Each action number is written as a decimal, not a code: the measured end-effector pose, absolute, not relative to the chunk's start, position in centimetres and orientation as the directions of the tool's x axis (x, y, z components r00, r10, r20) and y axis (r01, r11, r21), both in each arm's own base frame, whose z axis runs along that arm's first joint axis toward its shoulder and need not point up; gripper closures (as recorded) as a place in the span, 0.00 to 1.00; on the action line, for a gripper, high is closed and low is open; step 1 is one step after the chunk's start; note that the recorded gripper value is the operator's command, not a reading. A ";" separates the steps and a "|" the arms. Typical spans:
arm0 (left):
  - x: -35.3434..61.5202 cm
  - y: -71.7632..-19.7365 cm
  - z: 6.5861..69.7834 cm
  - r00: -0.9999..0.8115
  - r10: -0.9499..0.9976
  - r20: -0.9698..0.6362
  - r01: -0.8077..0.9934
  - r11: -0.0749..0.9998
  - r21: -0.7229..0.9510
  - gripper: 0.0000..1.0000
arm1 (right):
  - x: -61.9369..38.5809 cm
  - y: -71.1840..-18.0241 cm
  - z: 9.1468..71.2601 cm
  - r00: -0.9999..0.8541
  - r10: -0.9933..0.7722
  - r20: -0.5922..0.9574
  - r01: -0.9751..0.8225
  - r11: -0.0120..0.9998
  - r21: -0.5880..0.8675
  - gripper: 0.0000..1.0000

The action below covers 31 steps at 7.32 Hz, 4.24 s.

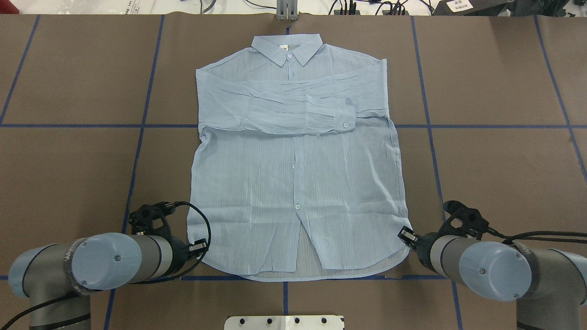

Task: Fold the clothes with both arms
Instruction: 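Grasp both hem corners with the left and right grippers, then lift both hem corners and carry them toward the collar, then release the hem near the collar and raise both grippers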

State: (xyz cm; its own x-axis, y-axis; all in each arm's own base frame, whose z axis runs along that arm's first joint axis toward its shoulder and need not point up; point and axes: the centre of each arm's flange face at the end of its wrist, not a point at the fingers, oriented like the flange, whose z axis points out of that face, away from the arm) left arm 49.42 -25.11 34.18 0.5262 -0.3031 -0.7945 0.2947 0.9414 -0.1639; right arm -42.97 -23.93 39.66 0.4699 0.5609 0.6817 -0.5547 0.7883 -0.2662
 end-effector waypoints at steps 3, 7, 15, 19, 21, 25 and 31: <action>46.4 -24.5 29.9 0.477 -0.299 -0.827 0.298 0.940 -0.167 1.00 | -40.2 -23.0 38.4 0.456 0.556 0.695 -0.545 0.792 -0.276 1.00; 40.3 -24.9 23.5 0.383 -0.314 -0.869 0.311 0.930 -0.198 1.00 | -32.9 -23.4 33.3 0.362 0.568 0.740 -0.554 0.769 -0.320 1.00; 38.4 -48.6 24.2 0.424 -0.312 -0.850 0.485 0.871 -0.077 1.00 | -33.8 -46.4 28.0 0.287 0.623 0.728 -0.682 0.666 -0.302 1.00; 41.7 -59.5 27.0 0.416 -0.327 -0.849 0.546 0.836 -0.055 1.00 | -38.0 -59.8 29.5 0.406 0.613 0.678 -0.710 0.679 -0.189 1.00; 42.6 -63.0 29.7 0.416 -0.324 -0.850 0.560 0.827 -0.041 1.00 | -40.1 -64.8 30.9 0.426 0.621 0.658 -0.717 0.676 -0.173 1.00; 45.7 -67.6 34.1 0.407 -0.316 -0.857 0.584 0.811 -0.022 1.00 | -42.8 -70.9 34.3 0.442 0.641 0.627 -0.728 0.666 -0.167 1.00; 46.9 -68.3 37.0 0.414 -0.320 -0.852 0.585 0.811 -0.020 0.62 | -44.6 -70.9 35.7 0.476 0.628 0.616 -0.711 0.687 -0.150 0.00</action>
State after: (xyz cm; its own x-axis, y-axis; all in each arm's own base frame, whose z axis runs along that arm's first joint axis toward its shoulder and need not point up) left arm 46.89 -68.32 37.05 0.4142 -0.3201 -0.8520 0.5847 0.8110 -0.0205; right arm -44.58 -70.89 35.65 0.4756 0.6276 0.6163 -0.7114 0.6866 -0.1502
